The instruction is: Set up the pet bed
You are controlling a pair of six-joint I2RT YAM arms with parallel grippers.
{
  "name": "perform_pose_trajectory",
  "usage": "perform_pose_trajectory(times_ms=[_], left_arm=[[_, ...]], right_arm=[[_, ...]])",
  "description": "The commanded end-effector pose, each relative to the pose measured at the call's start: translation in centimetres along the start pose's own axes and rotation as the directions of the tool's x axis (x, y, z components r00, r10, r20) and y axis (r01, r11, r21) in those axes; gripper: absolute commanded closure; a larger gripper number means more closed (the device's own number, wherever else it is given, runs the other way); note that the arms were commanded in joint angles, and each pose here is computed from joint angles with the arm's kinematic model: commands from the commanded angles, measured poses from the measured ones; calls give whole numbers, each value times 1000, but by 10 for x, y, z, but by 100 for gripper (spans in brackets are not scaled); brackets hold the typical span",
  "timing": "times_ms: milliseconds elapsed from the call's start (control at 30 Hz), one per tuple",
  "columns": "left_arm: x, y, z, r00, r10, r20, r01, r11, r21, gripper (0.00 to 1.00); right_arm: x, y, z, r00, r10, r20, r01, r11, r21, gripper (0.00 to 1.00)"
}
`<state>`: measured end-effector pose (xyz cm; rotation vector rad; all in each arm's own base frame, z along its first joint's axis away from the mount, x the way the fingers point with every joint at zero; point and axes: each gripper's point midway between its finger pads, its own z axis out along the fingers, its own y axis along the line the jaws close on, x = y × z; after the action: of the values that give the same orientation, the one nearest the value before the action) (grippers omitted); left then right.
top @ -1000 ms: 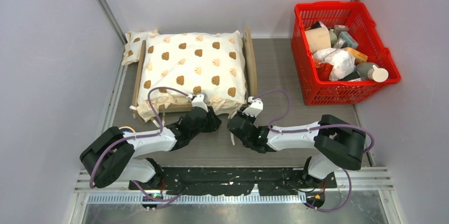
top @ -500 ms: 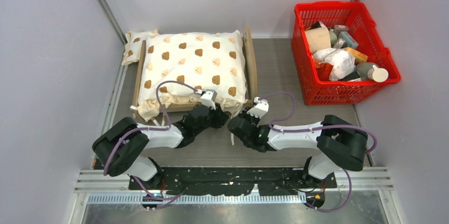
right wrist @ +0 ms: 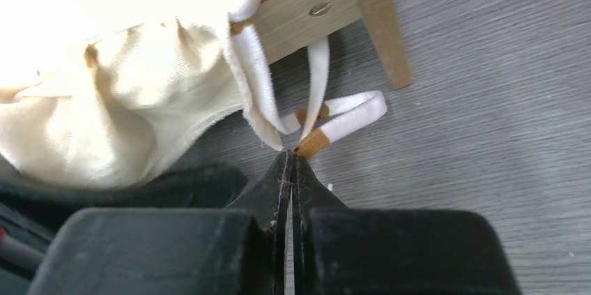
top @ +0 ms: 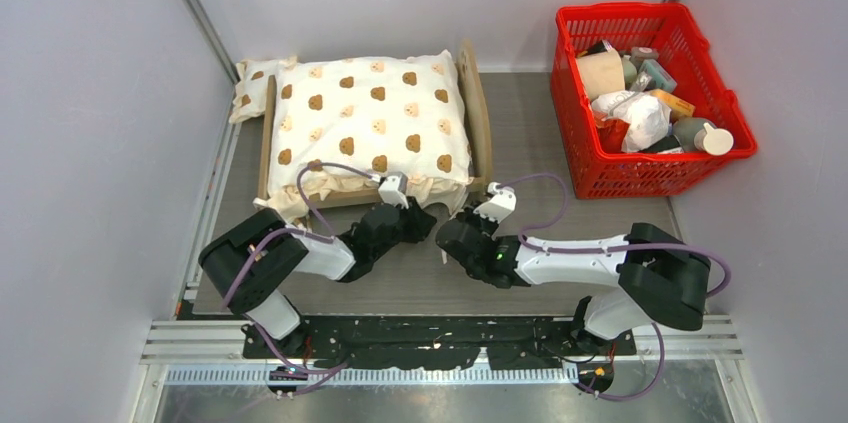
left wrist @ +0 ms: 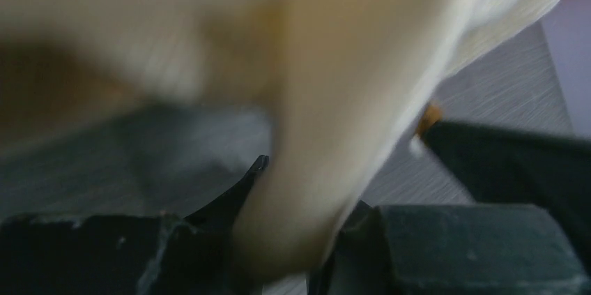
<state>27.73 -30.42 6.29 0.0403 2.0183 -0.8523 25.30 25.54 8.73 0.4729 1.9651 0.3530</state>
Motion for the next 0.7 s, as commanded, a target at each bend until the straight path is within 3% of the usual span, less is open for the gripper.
perform_pose_trajectory(times_ms=[0, 200, 333, 667], left_arm=[[12, 5, -20, 999, -27, 28, 26, 999, 22, 74], [8, -6, -45, 993, 88, 73, -95, 989, 110, 66], [-2, -29, -60, 989, 94, 118, -119, 966, 231, 57], [-19, -88, -51, 973, 151, 172, -210, 887, 411, 53]], right_arm=[[-23, -12, -2, 995, 19, 97, -23, 999, 39, 95], [-27, -1, -9, 998, 49, 48, -50, 999, 11, 95], [-28, -6, -22, 997, 81, -2, -81, 996, -35, 95], [-32, 5, -39, 988, 136, -71, -145, 978, -152, 95]])
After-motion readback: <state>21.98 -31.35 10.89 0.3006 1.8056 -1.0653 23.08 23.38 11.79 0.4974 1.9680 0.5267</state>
